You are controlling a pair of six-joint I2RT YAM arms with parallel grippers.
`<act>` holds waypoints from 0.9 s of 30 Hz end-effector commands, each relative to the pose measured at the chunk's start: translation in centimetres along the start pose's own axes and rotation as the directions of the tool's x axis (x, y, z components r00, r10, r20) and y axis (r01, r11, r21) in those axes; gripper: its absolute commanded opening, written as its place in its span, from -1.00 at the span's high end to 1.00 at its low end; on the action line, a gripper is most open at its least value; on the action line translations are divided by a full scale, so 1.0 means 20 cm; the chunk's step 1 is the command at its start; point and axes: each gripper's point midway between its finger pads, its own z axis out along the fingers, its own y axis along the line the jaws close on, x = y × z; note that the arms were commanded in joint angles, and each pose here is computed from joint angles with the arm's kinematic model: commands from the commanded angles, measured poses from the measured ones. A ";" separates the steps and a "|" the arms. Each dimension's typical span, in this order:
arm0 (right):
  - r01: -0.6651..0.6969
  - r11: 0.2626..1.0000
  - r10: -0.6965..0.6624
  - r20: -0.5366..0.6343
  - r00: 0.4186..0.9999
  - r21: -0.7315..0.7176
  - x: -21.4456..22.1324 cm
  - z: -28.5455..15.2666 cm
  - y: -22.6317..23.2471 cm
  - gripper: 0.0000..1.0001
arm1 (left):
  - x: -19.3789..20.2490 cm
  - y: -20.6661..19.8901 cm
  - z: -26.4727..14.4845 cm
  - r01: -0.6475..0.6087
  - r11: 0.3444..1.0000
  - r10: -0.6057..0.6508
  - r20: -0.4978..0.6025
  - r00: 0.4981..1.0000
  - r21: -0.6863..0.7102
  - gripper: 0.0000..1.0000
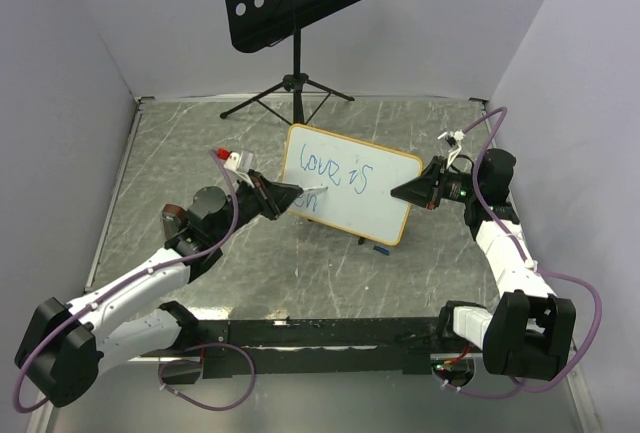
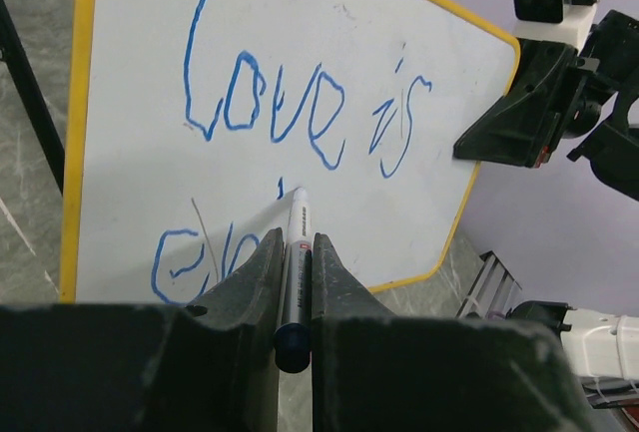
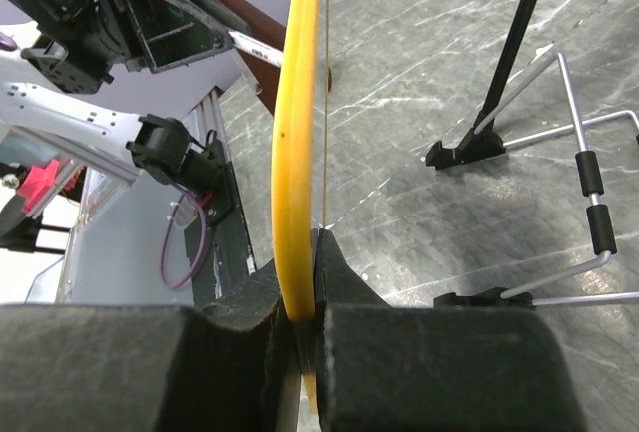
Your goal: Write a sentence on the whiteboard
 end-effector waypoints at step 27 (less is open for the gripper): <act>0.111 0.992 -0.111 0.002 0.994 -0.064 -0.06 0.00 0.09 1.00 | 0.17 0.10 -0.04 0.020 0.998 -0.027 -0.119 0.992 -0.061 0.98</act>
